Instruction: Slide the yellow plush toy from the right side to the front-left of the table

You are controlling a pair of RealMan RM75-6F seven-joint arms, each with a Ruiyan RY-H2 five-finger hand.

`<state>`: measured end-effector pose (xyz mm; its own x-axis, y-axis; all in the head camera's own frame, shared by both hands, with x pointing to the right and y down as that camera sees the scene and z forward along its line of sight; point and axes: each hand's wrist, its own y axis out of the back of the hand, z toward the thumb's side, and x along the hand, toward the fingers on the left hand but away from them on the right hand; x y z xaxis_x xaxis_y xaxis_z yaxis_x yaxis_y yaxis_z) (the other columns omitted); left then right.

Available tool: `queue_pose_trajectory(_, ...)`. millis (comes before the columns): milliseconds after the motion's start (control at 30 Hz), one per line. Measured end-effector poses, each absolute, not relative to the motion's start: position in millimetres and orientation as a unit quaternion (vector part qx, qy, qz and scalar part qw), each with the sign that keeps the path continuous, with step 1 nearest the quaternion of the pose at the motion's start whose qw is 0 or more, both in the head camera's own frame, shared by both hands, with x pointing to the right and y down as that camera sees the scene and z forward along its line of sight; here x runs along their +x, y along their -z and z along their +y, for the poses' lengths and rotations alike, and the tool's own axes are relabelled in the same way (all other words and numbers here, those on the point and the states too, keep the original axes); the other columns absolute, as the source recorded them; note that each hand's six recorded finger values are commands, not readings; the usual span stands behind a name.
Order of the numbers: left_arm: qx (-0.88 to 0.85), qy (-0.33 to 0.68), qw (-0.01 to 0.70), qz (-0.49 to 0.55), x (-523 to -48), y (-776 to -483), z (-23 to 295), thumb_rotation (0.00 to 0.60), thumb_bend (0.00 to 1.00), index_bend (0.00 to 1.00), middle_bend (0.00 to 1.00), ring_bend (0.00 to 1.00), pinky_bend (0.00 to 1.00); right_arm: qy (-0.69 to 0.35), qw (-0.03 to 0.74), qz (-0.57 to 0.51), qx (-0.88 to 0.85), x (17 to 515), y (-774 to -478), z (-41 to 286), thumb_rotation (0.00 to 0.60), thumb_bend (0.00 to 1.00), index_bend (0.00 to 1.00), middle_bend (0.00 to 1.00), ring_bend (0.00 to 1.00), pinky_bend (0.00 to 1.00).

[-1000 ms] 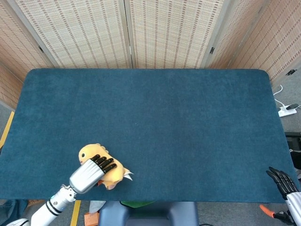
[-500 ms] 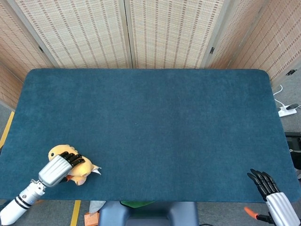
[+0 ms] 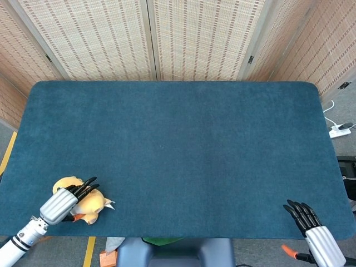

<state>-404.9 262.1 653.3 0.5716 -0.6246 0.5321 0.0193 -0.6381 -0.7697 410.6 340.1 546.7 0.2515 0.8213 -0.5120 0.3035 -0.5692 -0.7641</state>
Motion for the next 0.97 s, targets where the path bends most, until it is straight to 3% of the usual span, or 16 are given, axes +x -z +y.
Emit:
queue_pose_trajectory(367,-0.801,0.410,0.350,0.259,-408,-618,256,0.600,0.21,0.00,0.00,0.00,0.17,-0.462,0.275,-0.380,-0.752,411,-539,341,0.600,0.09,0.00,0.00,0.00,0.00)
queue_pose_trajectory(533,-0.783,0.410,0.355,0.305,-424,-581,262,0.600,0.21,0.00,0.00,0.00,0.15,-0.455,0.291,-0.382,-0.750,408,-538,332,0.600,0.09,0.00,0.00,0.00,0.00)
queue_pose_trajectory(700,-0.720,0.457,0.343,0.394,-461,-536,281,0.600,0.24,0.00,0.00,0.00,0.13,-0.471,0.335,-0.390,-0.717,411,-533,321,0.600,0.09,0.00,0.00,0.00,0.00)
queue_pose_trajectory(967,-0.581,0.569,0.320,0.485,-520,-496,329,0.600,0.28,0.00,0.00,0.00,0.13,-0.537,0.438,-0.406,-0.596,424,-516,305,0.600,0.11,0.00,0.00,0.00,0.00)
